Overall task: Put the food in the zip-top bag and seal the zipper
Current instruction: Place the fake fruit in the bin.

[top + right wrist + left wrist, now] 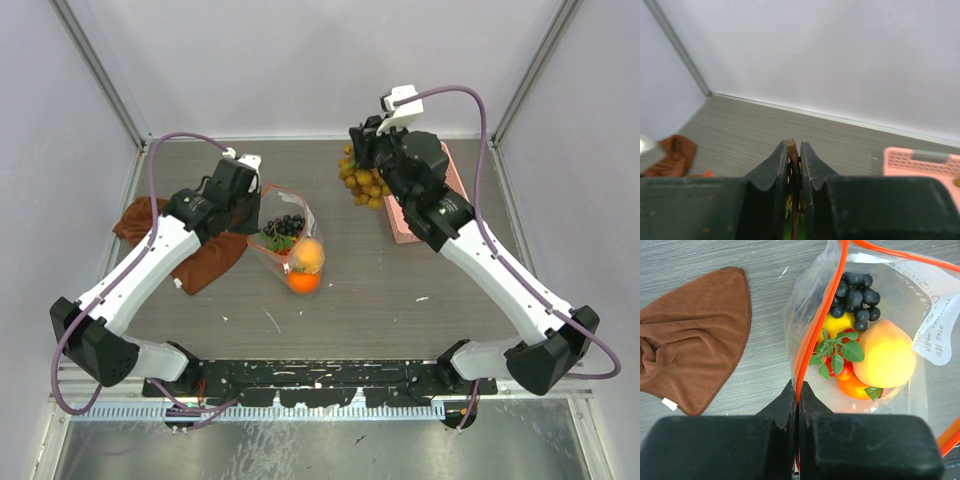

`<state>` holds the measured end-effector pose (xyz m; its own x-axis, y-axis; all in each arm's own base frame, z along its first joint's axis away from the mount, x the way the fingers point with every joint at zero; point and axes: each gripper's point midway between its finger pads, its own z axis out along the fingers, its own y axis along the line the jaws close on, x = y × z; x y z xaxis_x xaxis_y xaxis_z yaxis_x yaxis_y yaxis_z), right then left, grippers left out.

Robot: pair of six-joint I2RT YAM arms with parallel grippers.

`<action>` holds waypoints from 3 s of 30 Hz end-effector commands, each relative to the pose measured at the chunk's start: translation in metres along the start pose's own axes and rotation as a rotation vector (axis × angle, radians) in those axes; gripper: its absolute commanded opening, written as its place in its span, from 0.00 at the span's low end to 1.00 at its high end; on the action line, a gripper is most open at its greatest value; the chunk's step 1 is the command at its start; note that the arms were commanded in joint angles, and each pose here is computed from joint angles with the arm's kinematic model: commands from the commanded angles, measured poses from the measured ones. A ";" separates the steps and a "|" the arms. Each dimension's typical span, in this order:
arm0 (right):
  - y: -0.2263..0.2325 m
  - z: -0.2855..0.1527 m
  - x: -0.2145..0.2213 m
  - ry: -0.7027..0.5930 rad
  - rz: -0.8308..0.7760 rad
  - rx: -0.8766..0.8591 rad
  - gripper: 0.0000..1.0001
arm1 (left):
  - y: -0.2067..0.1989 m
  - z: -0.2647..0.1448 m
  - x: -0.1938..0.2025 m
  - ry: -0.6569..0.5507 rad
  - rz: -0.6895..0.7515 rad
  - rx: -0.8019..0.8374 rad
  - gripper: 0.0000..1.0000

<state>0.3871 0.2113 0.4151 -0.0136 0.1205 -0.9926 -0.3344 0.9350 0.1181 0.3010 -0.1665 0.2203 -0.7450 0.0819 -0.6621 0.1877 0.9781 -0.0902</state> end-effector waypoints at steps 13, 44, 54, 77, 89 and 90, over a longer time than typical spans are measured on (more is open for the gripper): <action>0.097 -0.050 -0.067 -0.208 0.352 -0.323 0.01 | -0.009 -0.019 -0.023 -0.092 -0.044 0.060 0.00; 0.157 -0.014 0.004 0.093 0.672 -0.420 0.01 | -0.015 -0.019 -0.028 -0.109 -0.067 0.103 0.00; 0.158 0.003 0.021 0.120 0.715 -0.374 0.01 | -0.020 -0.022 -0.028 -0.113 -0.069 0.131 0.00; 0.154 0.027 0.063 0.194 0.646 -0.276 0.00 | -0.020 -0.020 -0.027 -0.104 -0.072 0.128 0.00; 0.135 0.005 0.058 0.190 0.602 -0.236 0.00 | -0.014 -0.017 -0.027 -0.096 -0.086 0.096 0.00; 0.135 0.006 0.060 0.193 0.603 -0.232 0.00 | -0.015 -0.017 -0.026 -0.095 -0.086 0.099 0.00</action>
<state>0.3538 0.3559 0.3347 -0.4870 0.4685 -0.7371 -0.3715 0.6527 0.6603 0.2977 -0.1800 0.2299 -0.7482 0.0201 -0.6631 0.1987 0.9604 -0.1951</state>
